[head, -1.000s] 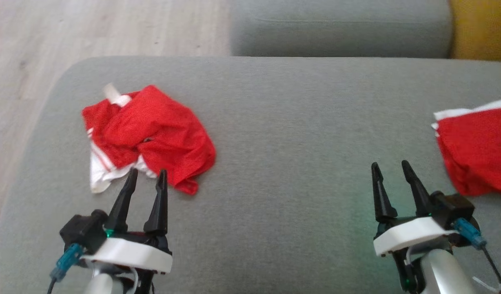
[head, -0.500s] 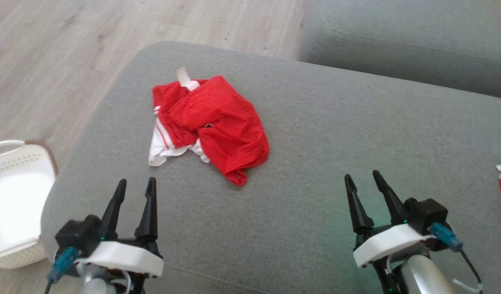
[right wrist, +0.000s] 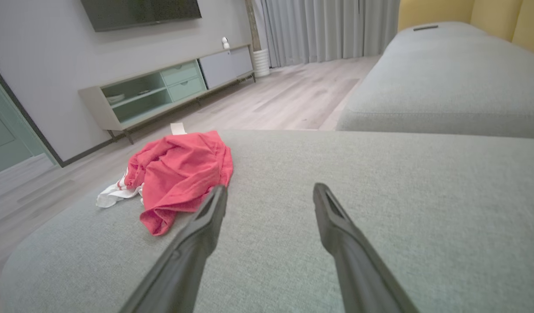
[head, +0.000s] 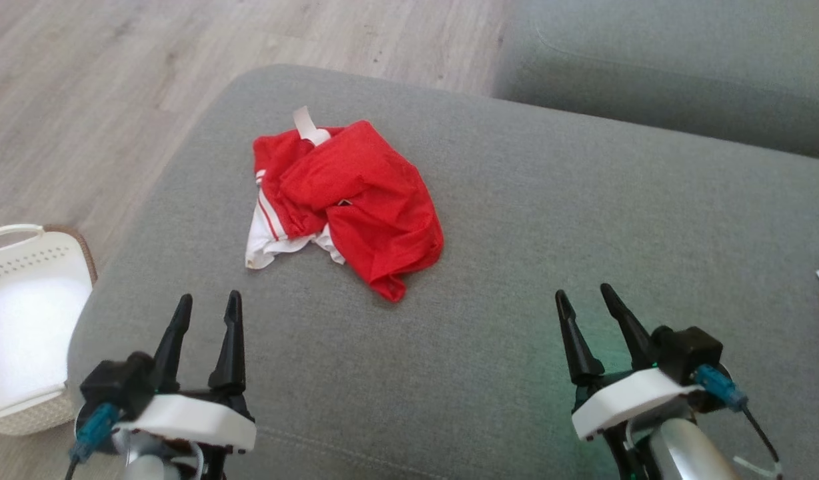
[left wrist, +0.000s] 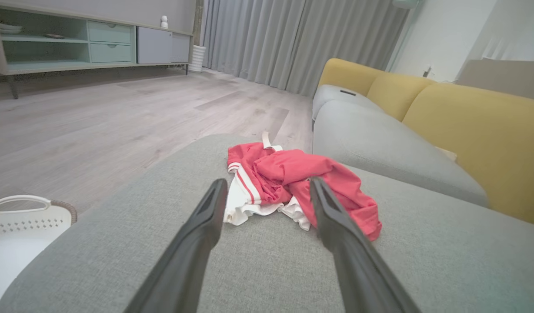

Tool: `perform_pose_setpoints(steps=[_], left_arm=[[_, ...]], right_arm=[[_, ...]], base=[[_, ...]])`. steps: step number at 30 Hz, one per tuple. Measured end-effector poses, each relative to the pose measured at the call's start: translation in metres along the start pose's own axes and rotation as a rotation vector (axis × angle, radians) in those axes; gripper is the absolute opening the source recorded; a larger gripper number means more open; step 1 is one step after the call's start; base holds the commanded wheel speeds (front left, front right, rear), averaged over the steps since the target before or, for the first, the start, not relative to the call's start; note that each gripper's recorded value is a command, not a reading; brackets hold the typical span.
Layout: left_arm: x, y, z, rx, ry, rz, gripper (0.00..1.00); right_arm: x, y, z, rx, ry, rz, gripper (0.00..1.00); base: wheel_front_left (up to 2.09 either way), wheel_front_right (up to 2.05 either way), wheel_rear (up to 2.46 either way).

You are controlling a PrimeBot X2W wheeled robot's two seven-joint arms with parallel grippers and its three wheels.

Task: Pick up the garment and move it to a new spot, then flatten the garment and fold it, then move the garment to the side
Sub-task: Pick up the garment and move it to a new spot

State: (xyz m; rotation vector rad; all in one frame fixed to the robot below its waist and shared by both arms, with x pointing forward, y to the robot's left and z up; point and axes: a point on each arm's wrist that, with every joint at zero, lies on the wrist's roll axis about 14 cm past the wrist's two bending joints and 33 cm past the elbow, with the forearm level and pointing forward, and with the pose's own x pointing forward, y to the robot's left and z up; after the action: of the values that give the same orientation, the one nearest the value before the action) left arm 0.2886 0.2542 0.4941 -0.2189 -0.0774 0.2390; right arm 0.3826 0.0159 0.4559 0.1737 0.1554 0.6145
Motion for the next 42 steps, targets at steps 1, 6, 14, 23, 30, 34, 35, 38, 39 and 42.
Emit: perform_pose_setpoints(steps=[1, 6, 14, 23, 30, 34, 35, 38, 39, 42], left_arm=[[0.001, -0.001, -0.003, 0.005, 0.01, -0.004, 1.0], [0.029, -0.01, -0.035, 0.113, 0.14, -0.082, 1.0], [0.109, -0.035, -0.059, 0.311, 0.34, -0.265, 1.0], [0.146, -0.054, -0.105, 0.404, 0.554, -0.432, 1.0], [0.176, -0.05, -0.128, 0.459, 0.616, -0.454, 1.0], [0.184, -0.056, -0.135, 0.467, 0.609, -0.471, 0.4], [0.186, -0.057, -0.134, 0.469, 0.595, -0.477, 0.0], [0.193, -0.061, -0.121, 0.471, 0.518, -0.487, 0.0], [0.195, -0.064, -0.115, 0.476, 0.485, -0.496, 0.0], [0.199, -0.08, -0.095, 0.478, 0.397, -0.536, 0.0]], right_arm=[[0.0, -0.002, -0.001, 0.002, 0.001, -0.004, 1.0], [0.011, -0.022, 0.002, 0.021, -0.01, -0.045, 1.0], [0.033, -0.058, 0.005, 0.014, -0.02, -0.104, 1.0], [0.044, -0.097, -0.001, 0.021, -0.025, -0.18, 1.0], [0.037, -0.12, -0.017, 0.027, 0.009, -0.235, 1.0], [0.031, -0.129, -0.02, 0.027, 0.019, -0.261, 1.0], [0.03, -0.129, -0.019, 0.025, 0.017, -0.263, 1.0], [0.028, -0.129, -0.013, 0.017, 0.005, -0.268, 1.0], [0.027, -0.129, -0.01, 0.014, 0.0, -0.269, 1.0], [0.023, -0.128, -0.003, 0.012, -0.015, -0.273, 1.0]], base=[[0.0, 0.0, 0.0], [0.0, 0.0, 0.0], [0.0, 0.0, 0.0], [0.0, 0.0, 0.0], [0.0, 0.0, 0.0], [0.0, 0.0, 0.0], [0.0, 0.0, 0.0], [0.0, 0.0, 0.0], [0.0, 0.0, 0.0], [0.0, 0.0, 0.0]])
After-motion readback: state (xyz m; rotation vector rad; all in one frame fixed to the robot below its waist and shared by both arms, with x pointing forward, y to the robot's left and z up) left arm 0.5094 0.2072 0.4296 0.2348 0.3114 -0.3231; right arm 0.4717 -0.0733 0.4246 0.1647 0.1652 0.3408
